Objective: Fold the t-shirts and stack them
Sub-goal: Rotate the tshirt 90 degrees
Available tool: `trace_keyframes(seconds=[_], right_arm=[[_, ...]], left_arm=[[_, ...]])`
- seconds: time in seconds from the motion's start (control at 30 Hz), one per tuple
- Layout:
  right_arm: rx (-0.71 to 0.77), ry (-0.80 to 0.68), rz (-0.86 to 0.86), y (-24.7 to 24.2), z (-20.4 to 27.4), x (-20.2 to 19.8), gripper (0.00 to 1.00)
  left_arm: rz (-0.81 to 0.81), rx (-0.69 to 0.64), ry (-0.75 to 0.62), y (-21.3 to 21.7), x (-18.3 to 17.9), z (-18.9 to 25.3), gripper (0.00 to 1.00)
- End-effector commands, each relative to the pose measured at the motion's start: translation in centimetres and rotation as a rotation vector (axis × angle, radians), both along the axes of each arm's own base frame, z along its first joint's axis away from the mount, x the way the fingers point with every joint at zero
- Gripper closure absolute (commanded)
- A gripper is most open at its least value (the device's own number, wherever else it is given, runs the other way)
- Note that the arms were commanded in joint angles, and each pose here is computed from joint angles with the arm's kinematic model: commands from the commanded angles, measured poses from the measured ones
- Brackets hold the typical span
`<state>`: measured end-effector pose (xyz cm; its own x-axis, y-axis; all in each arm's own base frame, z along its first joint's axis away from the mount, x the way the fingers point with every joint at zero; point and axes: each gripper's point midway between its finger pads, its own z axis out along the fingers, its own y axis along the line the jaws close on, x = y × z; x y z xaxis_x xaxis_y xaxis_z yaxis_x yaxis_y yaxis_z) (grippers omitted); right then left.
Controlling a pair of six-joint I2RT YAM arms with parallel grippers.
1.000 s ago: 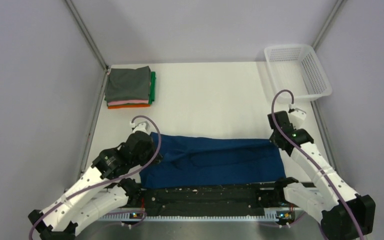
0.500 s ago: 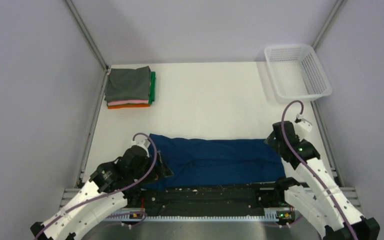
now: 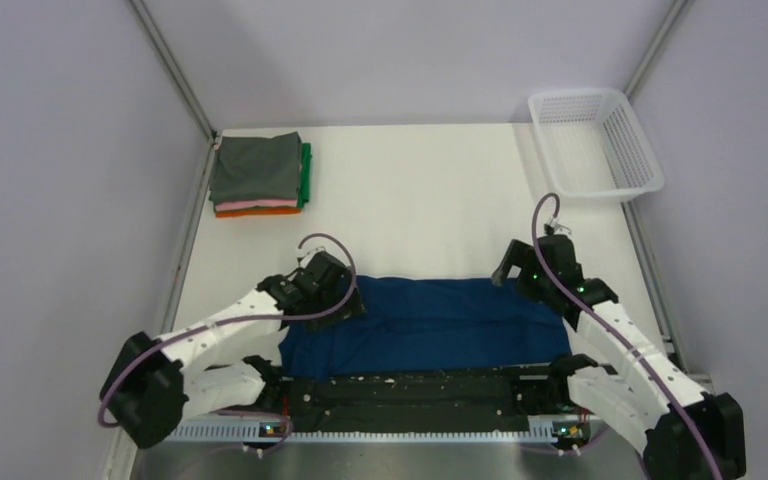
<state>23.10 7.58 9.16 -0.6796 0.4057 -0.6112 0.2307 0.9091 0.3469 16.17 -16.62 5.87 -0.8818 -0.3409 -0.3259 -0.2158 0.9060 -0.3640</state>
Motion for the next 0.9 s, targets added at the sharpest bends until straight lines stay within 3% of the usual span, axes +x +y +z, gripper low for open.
trace_keyframes(seconds=[0.0, 0.13, 0.3, 0.53, 0.6, 0.67, 0.87], right_arm=[[0.046, 0.006, 0.116, 2.3, -1.5, 0.9, 0.01], [0.028, 0.045, 0.122, 2.4, -3.0, 1.4, 0.01], [0.031, 0.062, 0.1, 2.4, -4.2, 2.0, 0.01], [0.066, 0.107, 0.141, 3.5, -5.1, 1.5, 0.01], [0.081, 0.136, 0.195, 4.4, -5.6, 0.4, 0.01], [0.061, 0.159, 0.259, 5.6, -6.3, -0.9, 0.01], [0.128, 0.259, 0.551, 12.1, -7.8, -6.9, 0.01]], left_arm=[[0.074, -0.036, -0.047, -1.3, 4.8, -2.0, 0.01], [0.112, -0.002, 0.033, -0.3, 7.7, -4.4, 0.01], [0.125, 0.072, 0.027, 0.3, 13.9, -5.0, 0.01], [0.074, 0.072, 0.03, -2.4, 28.7, -5.9, 0.01], [-0.003, -0.036, -0.025, -6.0, 34.3, -4.4, 0.01], [-0.07, -0.167, -0.058, -9.5, 37.6, -4.2, 0.01], [-0.14, -0.577, -0.244, -16.8, 43.3, -1.8, 0.01]])
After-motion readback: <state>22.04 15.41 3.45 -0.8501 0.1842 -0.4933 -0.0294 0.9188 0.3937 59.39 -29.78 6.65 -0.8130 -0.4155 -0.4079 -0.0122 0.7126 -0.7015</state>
